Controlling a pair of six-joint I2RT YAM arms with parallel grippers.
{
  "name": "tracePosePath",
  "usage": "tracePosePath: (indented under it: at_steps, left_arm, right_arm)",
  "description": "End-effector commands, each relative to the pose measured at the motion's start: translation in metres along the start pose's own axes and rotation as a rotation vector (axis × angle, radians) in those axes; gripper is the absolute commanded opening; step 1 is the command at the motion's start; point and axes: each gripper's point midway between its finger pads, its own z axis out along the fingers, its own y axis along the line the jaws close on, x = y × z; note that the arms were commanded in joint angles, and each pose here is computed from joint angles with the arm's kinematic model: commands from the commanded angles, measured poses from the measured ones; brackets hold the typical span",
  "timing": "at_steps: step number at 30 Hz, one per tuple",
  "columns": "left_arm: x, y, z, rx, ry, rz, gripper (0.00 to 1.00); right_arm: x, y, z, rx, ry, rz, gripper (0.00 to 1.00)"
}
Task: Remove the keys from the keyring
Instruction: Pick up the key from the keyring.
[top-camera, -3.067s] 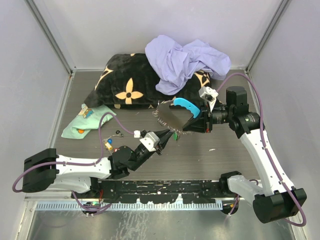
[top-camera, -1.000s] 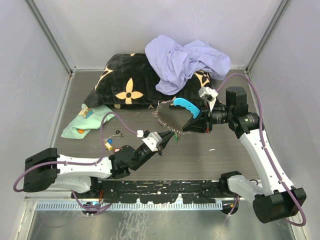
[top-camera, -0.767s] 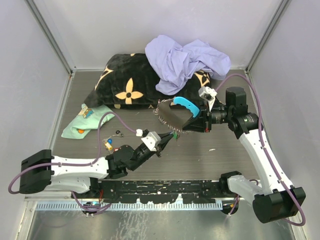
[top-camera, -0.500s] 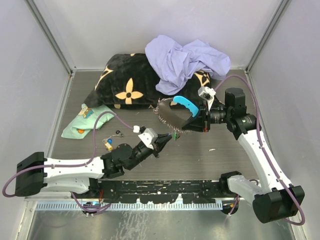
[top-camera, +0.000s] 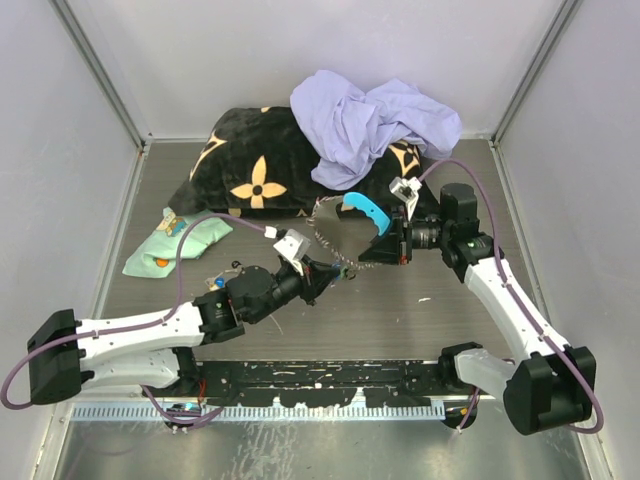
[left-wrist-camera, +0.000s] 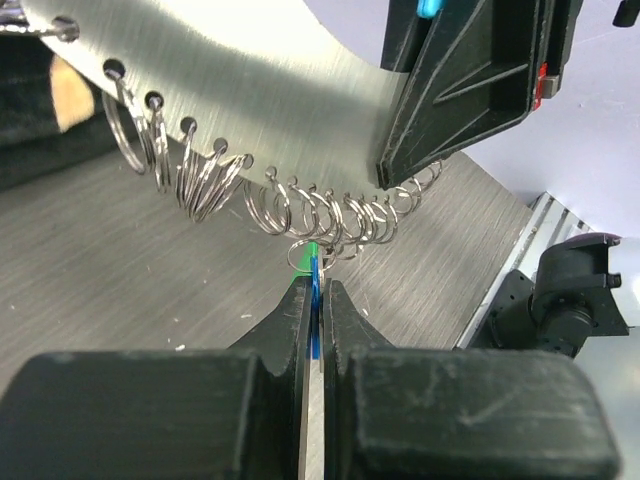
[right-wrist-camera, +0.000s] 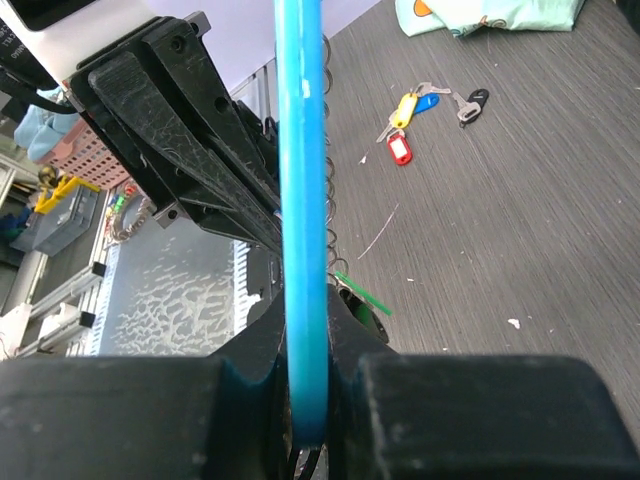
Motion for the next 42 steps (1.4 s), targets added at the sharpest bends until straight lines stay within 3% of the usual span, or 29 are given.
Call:
tracePosePath:
  at_steps: [1,6,10,18,28,35,42]
  left_arm:
    - [-0.013,-0.009,0.000,0.040,0.014,-0.133,0.00]
    - [-0.005,-0.002,0.002,0.039,0.062,-0.225,0.00]
    - [-0.001,0.003,0.003,0.037,0.098,-0.303,0.00]
    - [-0.002,0.010,0.005,0.030,0.137,-0.516,0.00]
    - [0.001,0.008,0.000,-0.016,0.191,-0.765,0.00]
    - [0.009,0.010,0.000,-0.115,0.249,-0.944,0.00]
    - [0.015,0.009,0.009,-0.228,0.318,-1.162,0.00]
  right_arm:
    - [-0.010,-0.008,0.002,0.000,-0.025,-0.027,0.09]
    - [-0.002,-0.025,0.006,0.030,-0.014,0.030,0.14]
    - [0.005,-0.040,0.008,0.068,-0.005,0.064,0.23]
    - [0.010,-0.054,0.005,0.140,0.030,0.039,0.53]
    - [-0.001,-0.054,-0.020,0.329,0.109,-0.233,0.88]
    - [-0.005,-0.038,-0.026,0.297,0.135,-0.386,0.94]
    - [0.012,0.000,-0.019,0.040,0.138,-0.769,0.96]
